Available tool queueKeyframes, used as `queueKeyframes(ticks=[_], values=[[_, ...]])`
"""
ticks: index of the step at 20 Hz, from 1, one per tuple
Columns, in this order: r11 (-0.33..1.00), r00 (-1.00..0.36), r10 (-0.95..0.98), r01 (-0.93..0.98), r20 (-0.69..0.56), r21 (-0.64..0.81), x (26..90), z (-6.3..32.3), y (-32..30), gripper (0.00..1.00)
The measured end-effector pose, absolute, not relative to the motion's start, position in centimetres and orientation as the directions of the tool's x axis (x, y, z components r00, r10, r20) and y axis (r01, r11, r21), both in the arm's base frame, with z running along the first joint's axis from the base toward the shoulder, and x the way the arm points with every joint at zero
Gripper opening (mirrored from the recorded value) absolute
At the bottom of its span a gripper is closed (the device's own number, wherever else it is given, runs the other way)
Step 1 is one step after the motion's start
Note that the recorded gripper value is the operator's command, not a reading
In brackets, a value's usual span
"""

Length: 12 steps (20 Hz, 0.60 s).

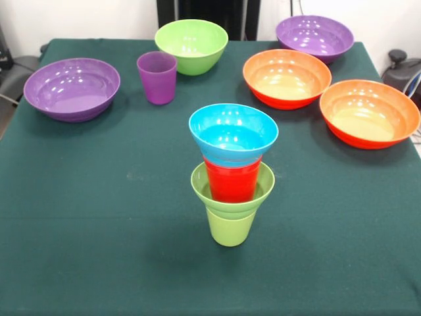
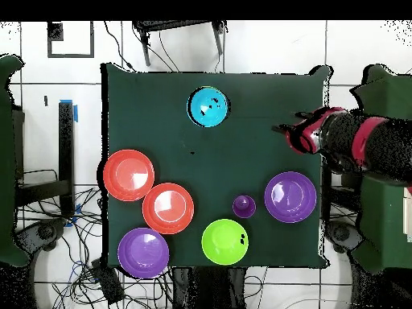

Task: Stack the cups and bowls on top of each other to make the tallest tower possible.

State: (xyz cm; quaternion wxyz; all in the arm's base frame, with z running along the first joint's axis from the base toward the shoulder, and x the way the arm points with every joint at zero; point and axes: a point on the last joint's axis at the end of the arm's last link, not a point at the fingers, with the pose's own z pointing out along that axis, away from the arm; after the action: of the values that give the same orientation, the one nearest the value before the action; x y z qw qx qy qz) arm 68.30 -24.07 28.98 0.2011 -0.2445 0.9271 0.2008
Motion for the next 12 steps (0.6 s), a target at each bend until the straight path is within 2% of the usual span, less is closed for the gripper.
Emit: queueKeyframes(ticks=[12], values=[[0.811, -0.78, -0.368, -0.535, -0.506, 0.235, 66.3, 24.2, -23.1, 1.0]])
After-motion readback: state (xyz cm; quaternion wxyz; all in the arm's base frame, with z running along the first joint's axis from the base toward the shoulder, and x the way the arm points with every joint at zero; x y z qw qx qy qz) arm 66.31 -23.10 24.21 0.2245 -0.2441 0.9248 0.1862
